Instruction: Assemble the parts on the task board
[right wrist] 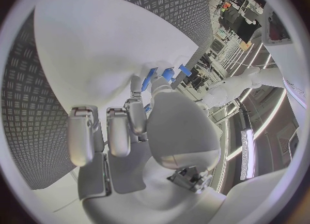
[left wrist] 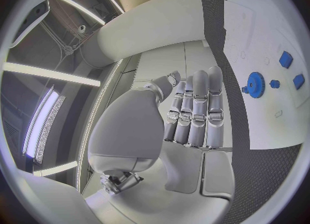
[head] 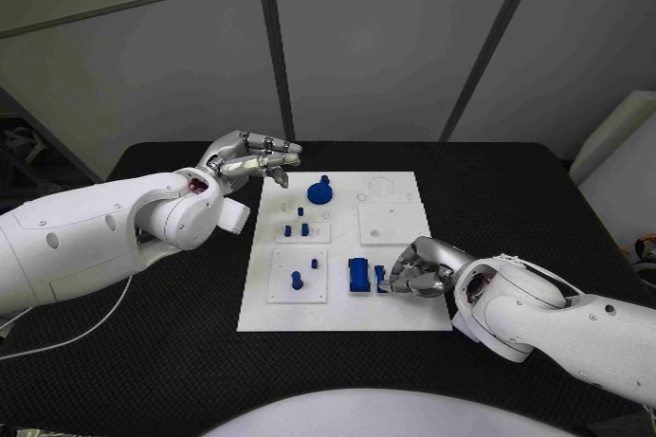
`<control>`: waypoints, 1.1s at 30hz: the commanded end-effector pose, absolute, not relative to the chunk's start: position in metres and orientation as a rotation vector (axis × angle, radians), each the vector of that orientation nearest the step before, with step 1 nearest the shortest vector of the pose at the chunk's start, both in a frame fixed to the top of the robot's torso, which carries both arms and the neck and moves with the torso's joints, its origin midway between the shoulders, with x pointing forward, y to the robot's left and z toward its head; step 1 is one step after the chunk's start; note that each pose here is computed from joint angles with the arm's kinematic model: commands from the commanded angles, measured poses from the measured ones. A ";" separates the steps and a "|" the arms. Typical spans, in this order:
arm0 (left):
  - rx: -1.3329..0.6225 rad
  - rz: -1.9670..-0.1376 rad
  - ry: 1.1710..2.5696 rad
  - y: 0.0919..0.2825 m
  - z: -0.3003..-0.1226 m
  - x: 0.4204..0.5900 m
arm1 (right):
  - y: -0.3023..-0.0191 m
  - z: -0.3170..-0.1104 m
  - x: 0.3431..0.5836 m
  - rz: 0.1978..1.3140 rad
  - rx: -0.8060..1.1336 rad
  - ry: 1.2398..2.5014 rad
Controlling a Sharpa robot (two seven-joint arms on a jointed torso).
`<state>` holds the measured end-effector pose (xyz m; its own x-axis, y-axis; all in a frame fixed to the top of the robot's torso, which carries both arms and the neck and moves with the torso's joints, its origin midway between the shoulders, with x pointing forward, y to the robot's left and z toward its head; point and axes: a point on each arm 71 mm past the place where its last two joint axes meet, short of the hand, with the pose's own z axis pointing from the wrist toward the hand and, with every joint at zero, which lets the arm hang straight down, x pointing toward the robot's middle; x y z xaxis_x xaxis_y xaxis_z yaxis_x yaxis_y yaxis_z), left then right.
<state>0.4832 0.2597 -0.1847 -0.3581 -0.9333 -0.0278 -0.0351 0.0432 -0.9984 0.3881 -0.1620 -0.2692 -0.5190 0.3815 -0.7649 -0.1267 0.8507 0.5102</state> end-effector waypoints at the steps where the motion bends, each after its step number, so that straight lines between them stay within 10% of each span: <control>1: -1.015 -1.436 1.525 0.259 -0.184 0.483 | -0.162 -0.264 0.386 0.680 0.180 1.986; 17: -1.123 -1.469 1.402 0.262 -0.188 0.494 | -0.190 -0.245 0.433 1.252 0.596 1.818; 33: -1.275 -1.399 1.165 0.270 -0.210 0.528 | -0.213 -0.234 0.533 1.361 0.921 1.415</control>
<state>0.5259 0.2632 -0.2127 -0.1471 -0.9791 0.1407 -0.0307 -0.1377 -0.9900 0.5313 -0.2123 -0.2385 -0.2970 0.9309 -0.2127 -0.0531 0.2063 0.9771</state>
